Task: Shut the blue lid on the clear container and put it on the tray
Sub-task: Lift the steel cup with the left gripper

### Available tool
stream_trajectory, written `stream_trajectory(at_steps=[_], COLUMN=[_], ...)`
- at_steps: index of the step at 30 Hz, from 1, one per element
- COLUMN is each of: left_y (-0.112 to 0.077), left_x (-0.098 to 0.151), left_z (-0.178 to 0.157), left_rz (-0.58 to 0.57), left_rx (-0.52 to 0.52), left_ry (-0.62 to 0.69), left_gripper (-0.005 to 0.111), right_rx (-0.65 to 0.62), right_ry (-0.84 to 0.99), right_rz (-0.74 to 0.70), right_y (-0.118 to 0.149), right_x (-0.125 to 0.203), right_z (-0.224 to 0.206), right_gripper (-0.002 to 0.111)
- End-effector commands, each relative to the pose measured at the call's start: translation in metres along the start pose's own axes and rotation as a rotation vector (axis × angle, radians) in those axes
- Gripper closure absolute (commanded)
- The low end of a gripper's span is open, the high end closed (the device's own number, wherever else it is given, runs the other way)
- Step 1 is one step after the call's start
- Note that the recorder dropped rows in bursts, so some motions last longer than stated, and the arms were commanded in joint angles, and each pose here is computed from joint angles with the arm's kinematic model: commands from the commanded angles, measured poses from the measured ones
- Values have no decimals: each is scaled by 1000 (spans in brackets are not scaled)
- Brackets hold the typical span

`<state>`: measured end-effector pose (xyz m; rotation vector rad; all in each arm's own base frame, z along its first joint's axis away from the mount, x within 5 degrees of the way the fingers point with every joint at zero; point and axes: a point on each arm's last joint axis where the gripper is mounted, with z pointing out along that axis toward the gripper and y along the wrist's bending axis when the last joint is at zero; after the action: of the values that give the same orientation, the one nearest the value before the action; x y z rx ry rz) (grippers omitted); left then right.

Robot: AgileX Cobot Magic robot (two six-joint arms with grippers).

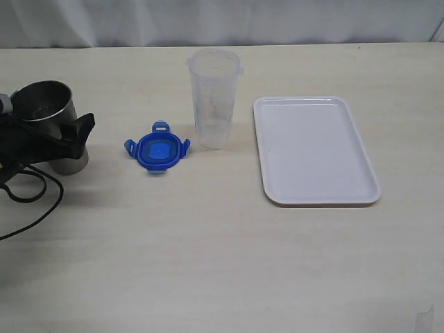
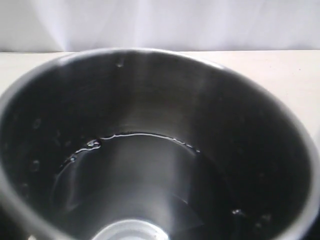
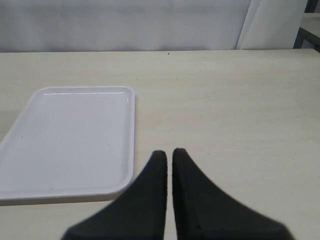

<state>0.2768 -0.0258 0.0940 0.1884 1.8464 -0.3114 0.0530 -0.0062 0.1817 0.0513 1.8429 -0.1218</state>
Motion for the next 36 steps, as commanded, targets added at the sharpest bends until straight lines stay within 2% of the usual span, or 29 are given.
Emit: stream_trajectory(at_steps=[1,13,22,36], left_y=[0,0,-1,-1], left_x=[2,4,0,0], left_z=[1,1,1,1], left_rz=[-6,-29,-30,-30], left_rx=[-1,2,11,11], left_ry=[16,44,-10,-9], left_gripper=[2,2,2,2], right_rx=[3,3,3,3], right_ry=[-13,-13,-13,-13], right_rz=[-5,-5,-5,-5], right_y=[0,0,0,0], right_x=[0,0,0,0], right_z=[0,0,0,0], right_gripper=[104,104,104,104])
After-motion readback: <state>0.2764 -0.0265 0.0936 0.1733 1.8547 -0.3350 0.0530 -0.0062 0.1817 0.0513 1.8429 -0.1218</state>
